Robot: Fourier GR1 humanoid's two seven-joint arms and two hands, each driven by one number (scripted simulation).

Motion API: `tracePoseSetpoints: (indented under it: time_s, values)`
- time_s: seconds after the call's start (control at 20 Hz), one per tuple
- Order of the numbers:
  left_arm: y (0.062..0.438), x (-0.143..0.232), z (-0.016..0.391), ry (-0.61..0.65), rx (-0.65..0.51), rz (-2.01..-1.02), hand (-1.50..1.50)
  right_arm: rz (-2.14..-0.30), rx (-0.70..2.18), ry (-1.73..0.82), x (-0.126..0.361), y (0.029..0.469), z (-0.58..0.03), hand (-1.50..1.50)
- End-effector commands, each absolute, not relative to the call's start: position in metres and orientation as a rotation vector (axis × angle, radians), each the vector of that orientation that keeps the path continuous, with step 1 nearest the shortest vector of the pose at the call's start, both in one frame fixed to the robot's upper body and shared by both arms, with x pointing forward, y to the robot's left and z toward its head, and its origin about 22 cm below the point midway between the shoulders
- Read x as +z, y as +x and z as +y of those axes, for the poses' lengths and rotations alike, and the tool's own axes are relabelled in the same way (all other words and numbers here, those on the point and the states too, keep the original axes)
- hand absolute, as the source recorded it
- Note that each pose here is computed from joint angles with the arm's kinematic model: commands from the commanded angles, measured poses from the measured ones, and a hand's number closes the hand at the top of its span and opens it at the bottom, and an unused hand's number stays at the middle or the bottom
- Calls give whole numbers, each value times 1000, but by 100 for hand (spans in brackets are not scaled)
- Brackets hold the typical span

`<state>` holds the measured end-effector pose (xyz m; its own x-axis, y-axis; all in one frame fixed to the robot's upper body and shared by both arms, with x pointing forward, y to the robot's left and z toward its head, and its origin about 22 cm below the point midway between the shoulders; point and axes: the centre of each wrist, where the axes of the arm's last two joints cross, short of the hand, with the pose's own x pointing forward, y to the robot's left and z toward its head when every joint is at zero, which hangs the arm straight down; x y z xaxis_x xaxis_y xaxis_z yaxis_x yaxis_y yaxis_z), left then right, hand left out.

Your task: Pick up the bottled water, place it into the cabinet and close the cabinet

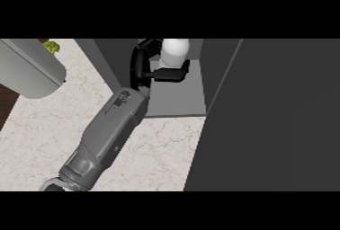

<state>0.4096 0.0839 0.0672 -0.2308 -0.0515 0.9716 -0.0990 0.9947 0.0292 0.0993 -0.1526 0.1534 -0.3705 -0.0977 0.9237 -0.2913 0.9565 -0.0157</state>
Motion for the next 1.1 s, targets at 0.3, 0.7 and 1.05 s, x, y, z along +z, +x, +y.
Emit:
tracePoseSetpoints:
  time_s: [0.3,0.7,1.05]
  values:
    - [422,34,94,377,-53,-1731,150,-1984,183,345,170,77,-156,-150]
    - [424,22,103,416,-33,-1687,150,-1970,231,320,157,87,-157,-150]
    - [424,16,112,502,-49,-1690,150,-1991,263,340,162,91,-161,-150]
